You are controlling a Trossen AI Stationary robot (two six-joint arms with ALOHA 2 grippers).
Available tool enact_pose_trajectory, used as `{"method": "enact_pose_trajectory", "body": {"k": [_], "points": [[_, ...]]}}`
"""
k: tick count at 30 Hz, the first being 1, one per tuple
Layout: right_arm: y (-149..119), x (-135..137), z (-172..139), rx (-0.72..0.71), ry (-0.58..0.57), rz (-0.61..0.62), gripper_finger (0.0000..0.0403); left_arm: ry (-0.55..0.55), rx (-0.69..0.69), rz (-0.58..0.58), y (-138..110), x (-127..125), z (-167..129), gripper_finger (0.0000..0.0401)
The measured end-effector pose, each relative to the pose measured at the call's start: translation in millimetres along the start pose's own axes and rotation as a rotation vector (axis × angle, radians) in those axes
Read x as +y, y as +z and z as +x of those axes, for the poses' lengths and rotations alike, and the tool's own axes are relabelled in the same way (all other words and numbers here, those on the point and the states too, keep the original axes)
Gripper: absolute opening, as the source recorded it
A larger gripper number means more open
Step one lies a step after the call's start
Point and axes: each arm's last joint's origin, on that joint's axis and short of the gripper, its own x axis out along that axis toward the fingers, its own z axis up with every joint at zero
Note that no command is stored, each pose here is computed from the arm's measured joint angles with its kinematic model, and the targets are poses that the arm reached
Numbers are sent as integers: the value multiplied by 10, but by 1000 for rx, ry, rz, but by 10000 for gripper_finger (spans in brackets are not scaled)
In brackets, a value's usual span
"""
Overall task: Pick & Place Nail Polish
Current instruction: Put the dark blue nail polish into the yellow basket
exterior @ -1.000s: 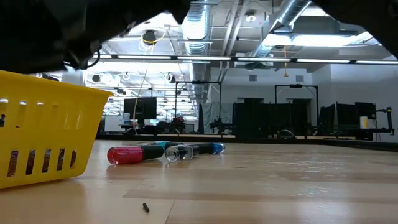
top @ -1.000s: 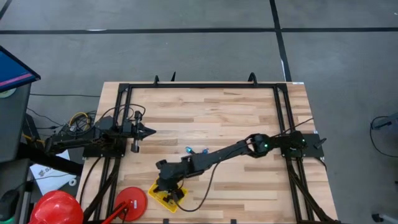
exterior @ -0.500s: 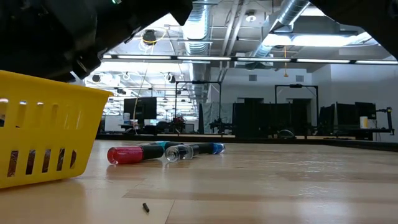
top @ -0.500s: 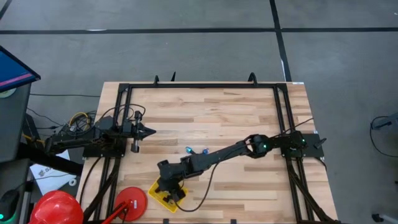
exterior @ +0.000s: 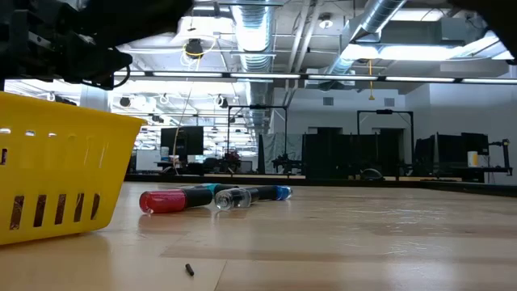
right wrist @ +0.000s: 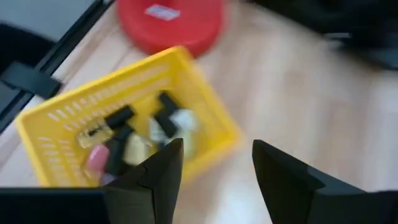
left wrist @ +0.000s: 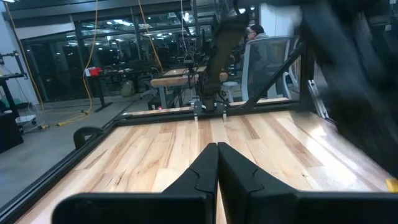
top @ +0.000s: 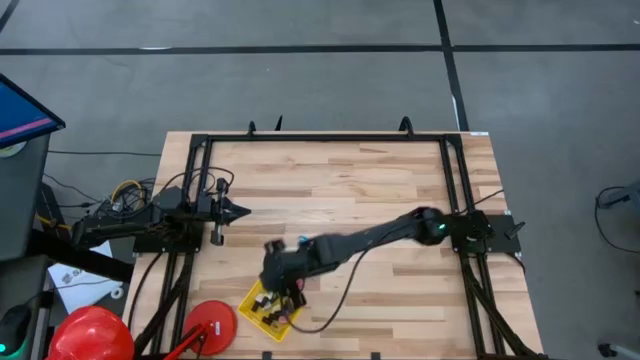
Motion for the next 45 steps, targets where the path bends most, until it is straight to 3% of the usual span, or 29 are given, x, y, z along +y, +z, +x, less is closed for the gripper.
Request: {"method": "enact_pose_trajectory", "body": {"k": [3,10,15,20,25,32,39,45], "points": [[-26,-123,-394,135,-108,61,186,0,0,0,0,0,0,1],[-418,-322,-795,570,-263,238,171,0,-1,0,1,0,0,1],[-714,-346,-654,752,-300,263,163,0,0,0,0,0,0,1],[-1018,-216,-432,883,-250,154,171,0,-1,0,1,0,0,1],[-1221,-160,-239,903,-190,53,200,0,0,0,0,0,0,1],[-1221,-243,-146,817,-69,1,248,0,0,0,0,0,0,1],[-1198,-321,-100,736,30,-3,254,0,0,0,0,0,0,1],[-1183,-365,-78,700,33,-13,254,0,0,0,0,0,0,1]]}}
